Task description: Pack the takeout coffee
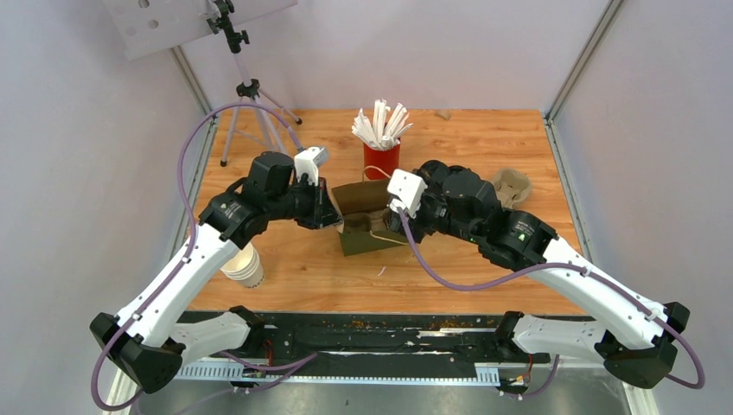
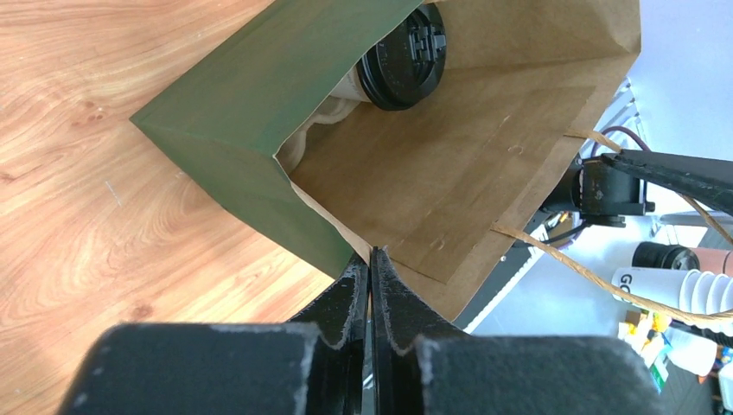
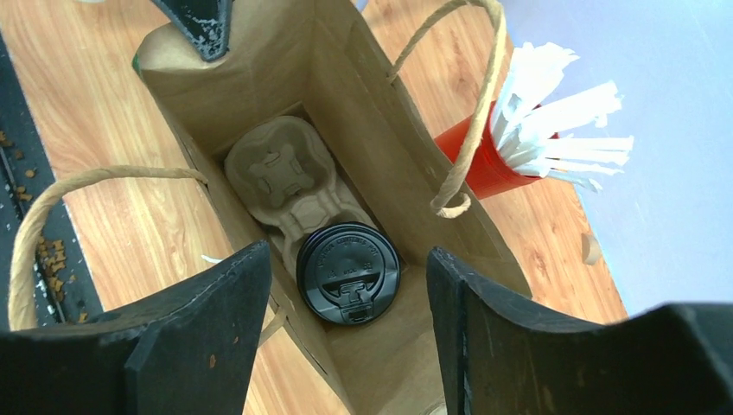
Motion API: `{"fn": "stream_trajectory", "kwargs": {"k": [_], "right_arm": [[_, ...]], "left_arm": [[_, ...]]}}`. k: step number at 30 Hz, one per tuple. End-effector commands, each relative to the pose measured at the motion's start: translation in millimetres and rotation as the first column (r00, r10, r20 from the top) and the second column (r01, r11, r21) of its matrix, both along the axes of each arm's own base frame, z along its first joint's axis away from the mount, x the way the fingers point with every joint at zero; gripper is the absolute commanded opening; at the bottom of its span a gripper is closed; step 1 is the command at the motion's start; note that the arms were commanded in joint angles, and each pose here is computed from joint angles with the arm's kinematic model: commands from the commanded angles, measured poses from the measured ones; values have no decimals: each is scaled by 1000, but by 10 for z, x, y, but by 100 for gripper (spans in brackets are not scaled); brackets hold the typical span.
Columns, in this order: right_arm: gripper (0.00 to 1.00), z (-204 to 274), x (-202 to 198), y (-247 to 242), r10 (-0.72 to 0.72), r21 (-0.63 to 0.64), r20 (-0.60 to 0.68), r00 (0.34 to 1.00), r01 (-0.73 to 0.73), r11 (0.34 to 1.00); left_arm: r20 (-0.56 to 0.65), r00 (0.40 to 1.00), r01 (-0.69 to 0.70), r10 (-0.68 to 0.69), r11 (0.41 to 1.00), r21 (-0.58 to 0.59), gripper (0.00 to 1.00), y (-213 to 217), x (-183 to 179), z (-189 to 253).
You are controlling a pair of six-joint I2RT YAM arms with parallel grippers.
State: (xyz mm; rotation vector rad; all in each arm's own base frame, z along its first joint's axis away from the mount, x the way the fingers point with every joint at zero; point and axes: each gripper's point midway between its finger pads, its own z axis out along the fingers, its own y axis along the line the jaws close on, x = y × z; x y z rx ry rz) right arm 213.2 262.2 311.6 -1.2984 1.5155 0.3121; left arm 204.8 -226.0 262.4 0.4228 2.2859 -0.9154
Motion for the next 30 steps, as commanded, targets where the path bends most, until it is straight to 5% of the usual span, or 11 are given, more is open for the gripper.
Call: {"fn": "stream_trajectory", "kwargs": {"k": [1, 13, 18, 30], "right_arm": [[67, 494, 137, -24, -105, 172, 65, 992, 92, 981], [81, 613, 185, 25, -168, 283, -9, 986, 164, 945], [93, 735, 272, -106, -245, 302, 21, 969, 227, 926], [95, 854, 518, -466, -432, 339, -24, 901, 414, 845]], "left_arm": [[20, 999, -34, 34, 999, 29, 7, 50, 74, 64], [40, 995, -89, 86, 992, 87, 11, 101, 241, 34], [83, 992, -99, 91, 991, 94, 20, 109, 322, 111], [171, 981, -109, 92, 990, 94, 39, 128, 428, 316]]}}
